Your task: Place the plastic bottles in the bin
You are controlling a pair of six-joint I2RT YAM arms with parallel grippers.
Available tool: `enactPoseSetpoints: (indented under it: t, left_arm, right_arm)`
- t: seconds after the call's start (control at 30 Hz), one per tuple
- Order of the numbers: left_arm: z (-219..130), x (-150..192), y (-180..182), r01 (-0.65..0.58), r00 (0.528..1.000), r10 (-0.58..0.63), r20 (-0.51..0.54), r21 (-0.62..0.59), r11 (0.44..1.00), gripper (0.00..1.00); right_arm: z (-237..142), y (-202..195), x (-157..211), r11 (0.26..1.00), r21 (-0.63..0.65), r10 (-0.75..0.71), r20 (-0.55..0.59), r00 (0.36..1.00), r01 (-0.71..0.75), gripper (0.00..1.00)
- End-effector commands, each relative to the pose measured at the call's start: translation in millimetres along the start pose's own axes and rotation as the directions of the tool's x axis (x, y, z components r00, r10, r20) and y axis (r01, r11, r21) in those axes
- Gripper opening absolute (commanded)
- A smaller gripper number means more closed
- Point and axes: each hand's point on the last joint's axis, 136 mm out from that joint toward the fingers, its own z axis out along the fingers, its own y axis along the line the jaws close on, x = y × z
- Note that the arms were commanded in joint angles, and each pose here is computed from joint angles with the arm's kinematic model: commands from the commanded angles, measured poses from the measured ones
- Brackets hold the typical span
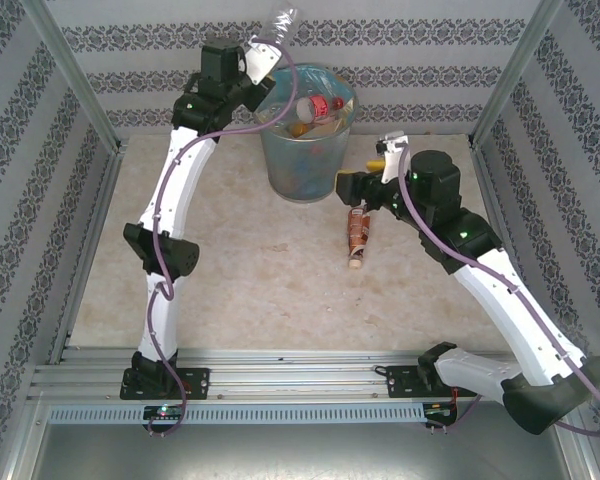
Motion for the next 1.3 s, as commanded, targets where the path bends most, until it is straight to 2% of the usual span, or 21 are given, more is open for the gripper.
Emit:
enactPoseSetpoints:
  t: [0.0,0.2,0.33,0.5,0.63,0.93,1.1,1.27]
  left_arm:
    - [12.2,-29.8,0.1,0.034,0.983,-0.041,0.180,0.042,0.999,0.41]
    - [38.0,-12.9,-12.9,0.064,0.983,-0.077,0.169,0.077,0.995,0.42]
    - [51.3,4.0,-19.5,0.065,0.989,-0.075,0.127,0.082,0.995,0.47]
    - [54.0,12.4,-22.2,0.080,0.992,-0.088,0.095,0.085,0.993,0.73]
    - [47.6,3.7,-16.0,0.098,0.988,-0.106,0.115,0.071,0.993,0.82]
    - [33.8,-12.5,-10.5,0.118,0.980,-0.129,0.151,0.078,0.990,0.83]
    - [38.0,-9.4,-11.1,0.152,0.976,-0.161,0.146,0.076,0.985,0.79]
    - [17.3,-23.5,-5.0,0.260,0.951,-0.273,0.149,0.100,0.961,0.75]
  right_arm:
    - [0.6,7.3,9.3,0.999,-0.029,0.033,-0.015,0.999,-0.033,0.77]
    - [7.1,12.1,21.3,0.998,-0.041,0.052,-0.047,0.998,-0.054,0.75]
    - [11.0,15.8,27.1,0.997,-0.051,0.055,-0.067,0.996,-0.058,0.75]
    - [17.1,18.6,32.9,0.996,-0.057,0.064,-0.085,0.994,-0.069,0.75]
    - [20.3,22.2,33.7,0.995,-0.065,0.067,-0.093,0.993,-0.073,0.74]
    - [21.4,21.7,33.8,0.997,-0.052,0.060,-0.092,0.994,-0.065,0.74]
    - [19.7,16.8,31.3,0.999,-0.025,0.040,-0.077,0.996,-0.042,0.74]
    - [28.4,3.9,16.4,0.999,0.032,0.013,-0.067,0.998,-0.011,0.72]
